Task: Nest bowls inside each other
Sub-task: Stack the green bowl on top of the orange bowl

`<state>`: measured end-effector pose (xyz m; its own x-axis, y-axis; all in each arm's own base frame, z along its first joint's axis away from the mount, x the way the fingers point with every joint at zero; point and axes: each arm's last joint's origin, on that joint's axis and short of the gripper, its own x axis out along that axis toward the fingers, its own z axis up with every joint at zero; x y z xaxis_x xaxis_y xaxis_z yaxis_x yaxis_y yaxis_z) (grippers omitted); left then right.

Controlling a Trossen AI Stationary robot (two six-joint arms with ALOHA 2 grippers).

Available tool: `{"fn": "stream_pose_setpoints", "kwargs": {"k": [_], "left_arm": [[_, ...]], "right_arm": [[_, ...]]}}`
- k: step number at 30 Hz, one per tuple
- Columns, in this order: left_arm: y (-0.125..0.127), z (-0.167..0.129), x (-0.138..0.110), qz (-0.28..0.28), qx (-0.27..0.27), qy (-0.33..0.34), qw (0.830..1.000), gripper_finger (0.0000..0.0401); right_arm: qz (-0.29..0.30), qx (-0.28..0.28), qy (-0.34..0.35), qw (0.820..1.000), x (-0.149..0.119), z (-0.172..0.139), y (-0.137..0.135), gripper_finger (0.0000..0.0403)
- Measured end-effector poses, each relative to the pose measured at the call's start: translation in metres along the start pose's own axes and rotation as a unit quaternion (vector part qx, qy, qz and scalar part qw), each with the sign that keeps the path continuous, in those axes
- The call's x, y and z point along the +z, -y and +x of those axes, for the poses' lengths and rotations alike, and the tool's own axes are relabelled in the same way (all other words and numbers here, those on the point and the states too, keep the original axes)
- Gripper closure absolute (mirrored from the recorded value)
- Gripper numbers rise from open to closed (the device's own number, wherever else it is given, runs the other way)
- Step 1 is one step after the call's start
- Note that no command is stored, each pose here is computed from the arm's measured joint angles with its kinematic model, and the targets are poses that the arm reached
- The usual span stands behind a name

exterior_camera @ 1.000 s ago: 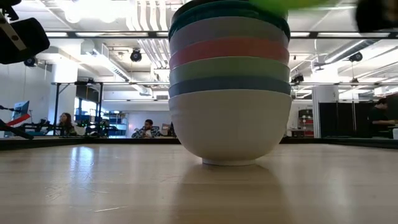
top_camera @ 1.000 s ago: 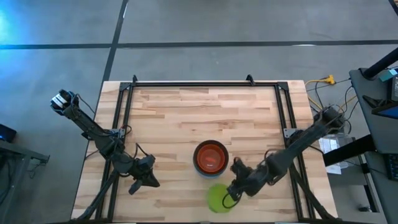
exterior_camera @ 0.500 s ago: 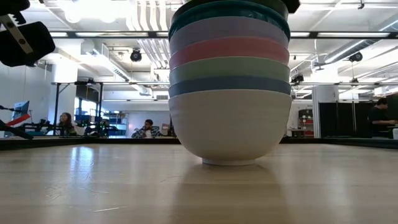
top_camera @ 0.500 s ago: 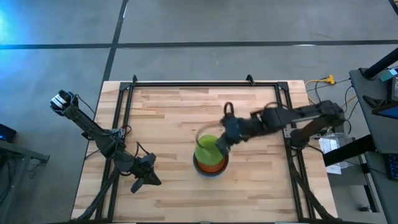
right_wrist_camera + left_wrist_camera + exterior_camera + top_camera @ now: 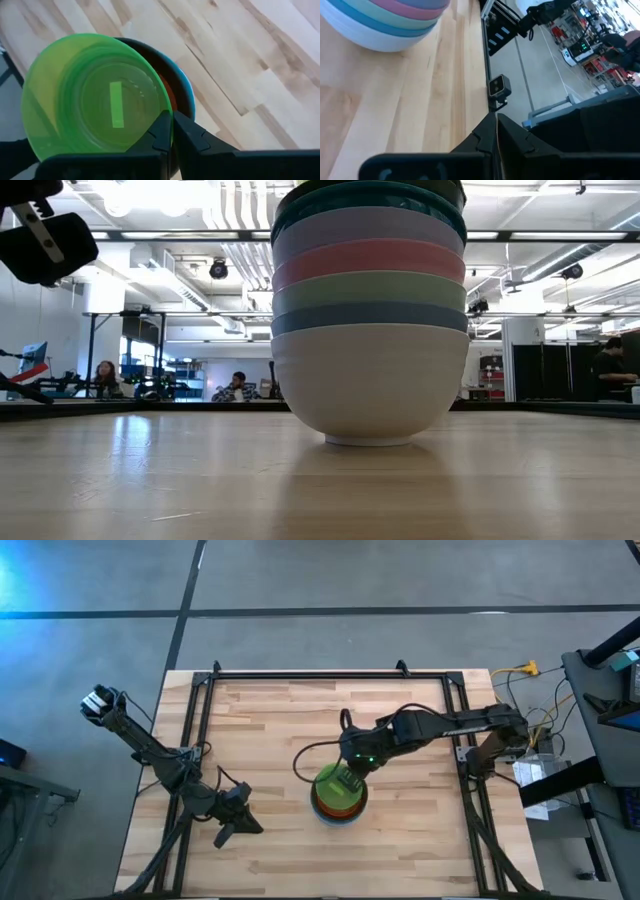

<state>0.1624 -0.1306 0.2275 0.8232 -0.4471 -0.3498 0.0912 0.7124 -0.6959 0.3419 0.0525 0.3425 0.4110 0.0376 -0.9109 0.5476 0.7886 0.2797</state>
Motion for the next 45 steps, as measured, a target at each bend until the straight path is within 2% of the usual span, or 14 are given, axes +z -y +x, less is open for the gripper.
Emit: {"fn": "stream_pose_setpoints", "kwargs": {"k": [13,21,26,36,41,45], "left_arm": [[0.000,0.000,0.000,0.000,0.000,0.000,1.000,0.0401],[-0.001,0.000,0.000,0.000,0.001,0.000,1.000,0.0401],[-0.002,0.000,-0.001,0.001,0.004,-0.002,1.000,0.0401],[-0.003,0.000,-0.001,0.000,0.002,0.001,1.000,0.0401],[0.001,0.001,0.005,-0.007,-0.017,0.029,0.999,0.0401],[0.006,0.000,0.019,-0.011,-0.043,0.080,0.996,0.0401]], "right_arm": [[-0.013,-0.028,-0.038,0.999,-0.003,0.031,-0.008,0.0394],[-0.019,-0.028,-0.050,0.998,-0.004,0.031,-0.007,0.0390],[-0.020,-0.016,-0.064,0.998,-0.005,0.033,-0.008,0.0362],[-0.019,-0.012,-0.053,0.998,-0.004,0.026,-0.008,0.0271],[-0.037,-0.012,-0.004,0.999,-0.007,0.004,-0.012,0.0254],[-0.074,-0.021,0.061,0.995,-0.022,-0.017,-0.020,0.0253]]}}
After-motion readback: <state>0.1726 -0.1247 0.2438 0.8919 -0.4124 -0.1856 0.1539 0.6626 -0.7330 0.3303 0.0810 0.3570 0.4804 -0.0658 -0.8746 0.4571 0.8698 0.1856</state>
